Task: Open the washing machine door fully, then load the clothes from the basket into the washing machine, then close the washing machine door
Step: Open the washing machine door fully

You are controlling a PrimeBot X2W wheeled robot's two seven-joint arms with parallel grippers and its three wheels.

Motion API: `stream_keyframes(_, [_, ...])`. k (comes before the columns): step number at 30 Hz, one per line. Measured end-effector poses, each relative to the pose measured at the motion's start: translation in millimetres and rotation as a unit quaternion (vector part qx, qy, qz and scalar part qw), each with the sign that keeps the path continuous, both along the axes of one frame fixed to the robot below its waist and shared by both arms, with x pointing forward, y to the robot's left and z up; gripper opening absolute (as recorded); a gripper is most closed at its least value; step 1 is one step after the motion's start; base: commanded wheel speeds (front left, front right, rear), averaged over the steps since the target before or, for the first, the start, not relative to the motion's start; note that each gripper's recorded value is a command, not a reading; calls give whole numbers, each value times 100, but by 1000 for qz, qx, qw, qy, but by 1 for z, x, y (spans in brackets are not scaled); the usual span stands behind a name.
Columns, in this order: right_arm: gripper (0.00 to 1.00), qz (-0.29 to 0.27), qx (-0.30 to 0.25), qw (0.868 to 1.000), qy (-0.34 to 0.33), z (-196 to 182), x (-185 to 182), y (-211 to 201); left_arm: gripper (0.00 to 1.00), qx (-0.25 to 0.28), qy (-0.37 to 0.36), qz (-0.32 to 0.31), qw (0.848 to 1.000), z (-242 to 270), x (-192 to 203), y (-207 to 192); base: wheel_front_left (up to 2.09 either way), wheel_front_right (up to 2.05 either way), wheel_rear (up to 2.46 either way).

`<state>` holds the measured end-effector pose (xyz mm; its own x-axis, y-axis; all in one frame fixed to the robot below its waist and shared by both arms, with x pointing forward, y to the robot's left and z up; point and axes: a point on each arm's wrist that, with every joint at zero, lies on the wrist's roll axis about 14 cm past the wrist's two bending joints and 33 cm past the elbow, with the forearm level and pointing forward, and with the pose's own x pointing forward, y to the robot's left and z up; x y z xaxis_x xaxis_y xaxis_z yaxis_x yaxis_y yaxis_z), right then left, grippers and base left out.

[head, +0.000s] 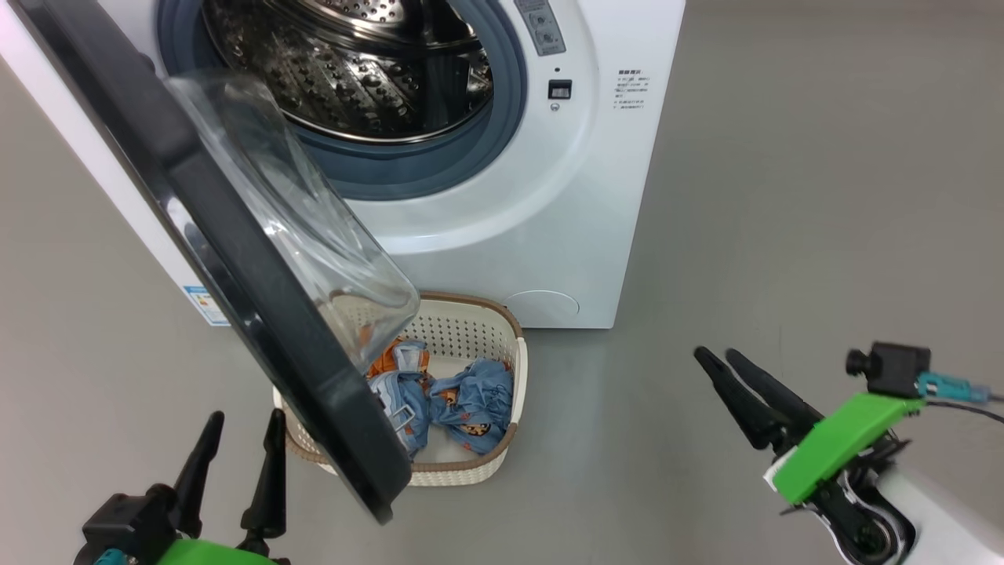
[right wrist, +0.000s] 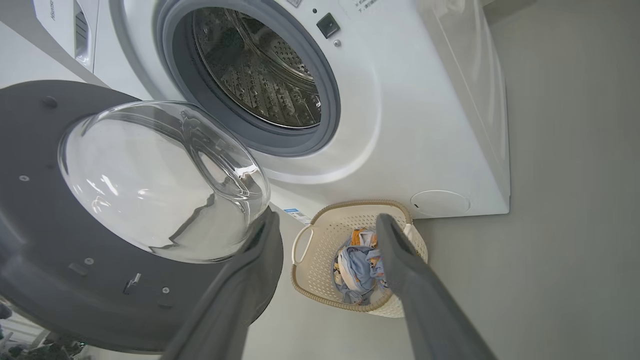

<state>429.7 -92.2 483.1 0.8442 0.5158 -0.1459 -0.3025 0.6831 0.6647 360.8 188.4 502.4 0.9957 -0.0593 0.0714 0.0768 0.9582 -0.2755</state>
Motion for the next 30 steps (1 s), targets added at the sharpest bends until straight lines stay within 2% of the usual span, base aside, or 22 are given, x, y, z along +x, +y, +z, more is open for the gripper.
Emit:
stream_keyframes(10, [100,-58,-60,996,-26,-18,-3,-41,100,-1,4,2,1000,-3,-4,1,0,0,0])
stream_keyframes(14, [100,-87,-97,990,-54,-15,2,-63,100,-1,6,4,1000,-4,-5,2,0,0,0])
stream_keyframes(19, [100,-100,-128,984,-70,-21,-6,-68,100,-1,5,5,1000,-3,-5,3,0,0,0])
stream_keyframes(30, [100,-153,-195,961,-126,-8,-9,-93,100,-2,3,7,1000,-2,-5,3,0,0,0])
